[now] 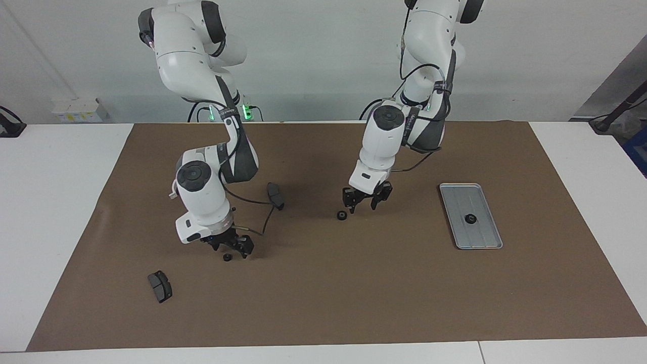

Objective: Pick bearing gear from pile to tray

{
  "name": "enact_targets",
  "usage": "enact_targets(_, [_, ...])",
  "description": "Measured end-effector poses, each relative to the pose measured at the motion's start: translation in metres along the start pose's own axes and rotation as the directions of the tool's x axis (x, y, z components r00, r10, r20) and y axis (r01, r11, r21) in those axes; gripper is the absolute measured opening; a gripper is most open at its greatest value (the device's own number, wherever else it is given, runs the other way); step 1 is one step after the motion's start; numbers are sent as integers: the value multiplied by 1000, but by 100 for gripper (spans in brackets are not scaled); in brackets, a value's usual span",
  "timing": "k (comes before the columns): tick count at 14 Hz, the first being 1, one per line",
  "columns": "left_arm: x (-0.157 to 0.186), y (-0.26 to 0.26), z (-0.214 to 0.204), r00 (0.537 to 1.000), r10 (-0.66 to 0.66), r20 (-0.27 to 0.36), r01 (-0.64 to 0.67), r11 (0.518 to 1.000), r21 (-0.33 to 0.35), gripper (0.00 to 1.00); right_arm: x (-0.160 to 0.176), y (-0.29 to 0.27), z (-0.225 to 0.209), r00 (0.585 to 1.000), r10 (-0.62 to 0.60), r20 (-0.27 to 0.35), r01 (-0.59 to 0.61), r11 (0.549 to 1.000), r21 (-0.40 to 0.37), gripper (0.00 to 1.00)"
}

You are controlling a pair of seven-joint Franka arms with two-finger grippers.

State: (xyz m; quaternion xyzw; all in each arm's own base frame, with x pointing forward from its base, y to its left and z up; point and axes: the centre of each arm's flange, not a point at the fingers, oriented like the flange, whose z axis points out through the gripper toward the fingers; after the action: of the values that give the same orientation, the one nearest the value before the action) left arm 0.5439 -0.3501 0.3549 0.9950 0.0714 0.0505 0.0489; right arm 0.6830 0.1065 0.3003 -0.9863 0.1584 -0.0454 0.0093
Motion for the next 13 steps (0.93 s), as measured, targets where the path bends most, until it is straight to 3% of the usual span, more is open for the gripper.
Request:
enact_targets(4, [-8,21,23,1000,26,13,-26,1000,1,69,-3,4,12,1000,3,-19,-2,1000,13,77])
enact_targets(6, [-16,32,38,999,46,28,-46,999,9,69,1,10,12,1000,13,-22,-12,1000,13,59])
enact_targets(7, [-17,35,41,998,50,30,-50,999,10,69,2,12,12,1000,16,-23,-16,1000,14,59])
enact_targets(8, [-16,35,42,998,49,31,-50,999,11,69,2,13,12,1000,17,-24,-17,1000,13,52])
enact_targets(10, [-15,33,46,998,52,34,-53,998,15,69,4,15,9,999,22,-27,-21,1000,15,26])
enact_targets(13, [-16,32,52,997,62,42,-63,998,21,67,3,13,8,999,21,-30,-21,1000,18,24])
